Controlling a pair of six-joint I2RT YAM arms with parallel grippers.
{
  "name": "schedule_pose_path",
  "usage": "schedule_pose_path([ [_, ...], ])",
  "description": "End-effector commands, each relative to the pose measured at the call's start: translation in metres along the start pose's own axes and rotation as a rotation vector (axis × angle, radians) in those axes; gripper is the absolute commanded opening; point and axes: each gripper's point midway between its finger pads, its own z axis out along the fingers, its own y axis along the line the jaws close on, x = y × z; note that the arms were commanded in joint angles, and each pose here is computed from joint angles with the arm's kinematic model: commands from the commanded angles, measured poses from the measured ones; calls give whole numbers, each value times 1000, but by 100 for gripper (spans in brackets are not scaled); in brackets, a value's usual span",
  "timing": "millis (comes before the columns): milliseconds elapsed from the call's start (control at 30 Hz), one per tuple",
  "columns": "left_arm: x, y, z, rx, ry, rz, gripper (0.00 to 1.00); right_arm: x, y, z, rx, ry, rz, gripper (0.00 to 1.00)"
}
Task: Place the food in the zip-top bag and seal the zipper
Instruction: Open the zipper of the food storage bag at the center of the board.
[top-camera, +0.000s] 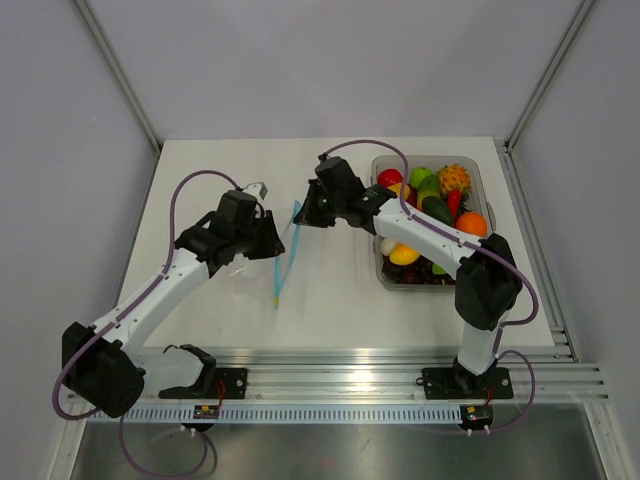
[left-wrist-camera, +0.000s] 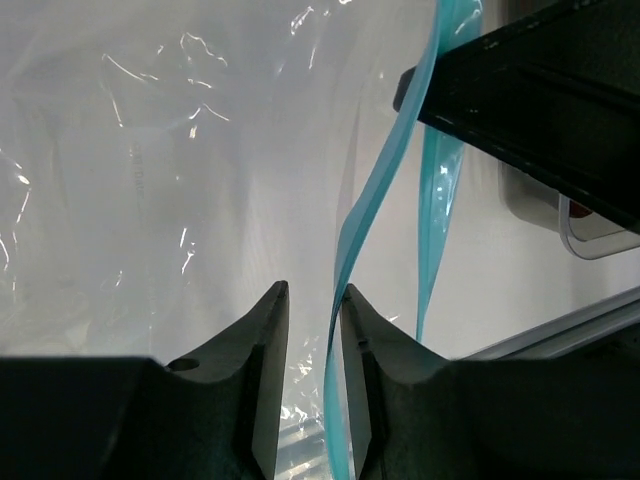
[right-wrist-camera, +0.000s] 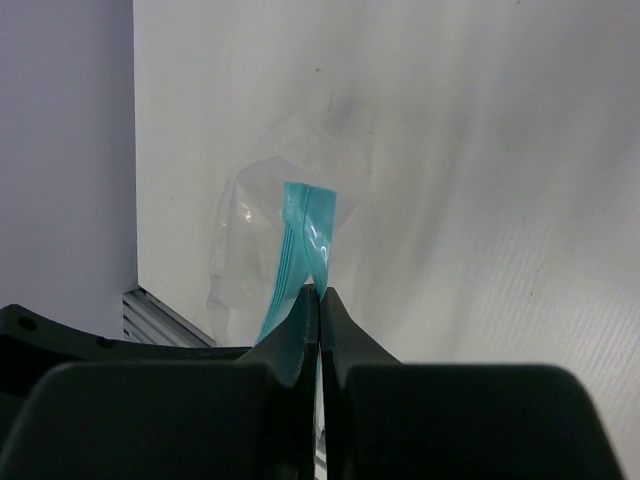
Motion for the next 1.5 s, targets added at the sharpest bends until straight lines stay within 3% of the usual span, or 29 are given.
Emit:
schedule_pose_path([
  [0, -16, -3, 6, -2, -70, -18, 29, -13, 23, -23, -77, -52, -17, 0],
  [67, -14, -3, 9, -3, -64, -22, 25, -13, 23, -22, -80, -51, -15, 0],
  [133, -16, -3, 10, -10, -68, -27, 12, -10, 22, -22, -77, -43, -13, 0],
  [167, -19, -4, 9, -16, -72, -31, 0, -9, 20, -21, -70, -39, -14, 0],
  [200, -18, 0, 7, -42, -63, -33, 0, -9, 19, -21, -64, -39, -22, 17],
  [333, -34, 5, -6, -104, -106, -32, 0, -8, 11, -33, -31, -45, -54, 55],
  [533, -41, -8, -11, -54, -119, -71, 0, -2, 8, -49, 26, -62, -108, 59],
  [800, -44, -13, -9, -33, -121, -78, 0, 29, 16, -31, -10, 25, -140, 66],
  [867, -45, -14, -10, -32, -124, -79, 0, 35, 15, -24, -16, 46, -130, 66],
  [967, -49, -16, -14, -30, -128, -82, 0, 49, 14, -8, -42, 93, -98, 58],
  [1000, -49, -16, -14, -32, -126, -79, 0, 55, 13, 0, -52, 118, -93, 41],
  [1133, -57, -21, -24, -29, -137, -61, 0, 56, -4, 12, -4, 124, -75, 0],
  [1267, -70, -27, -38, -26, -154, -10, 0, 34, -50, 14, 84, 80, -19, 0],
  [1467, -87, -46, -45, 20, -139, 24, 0, 13, -79, 8, 172, 29, -55, 0],
])
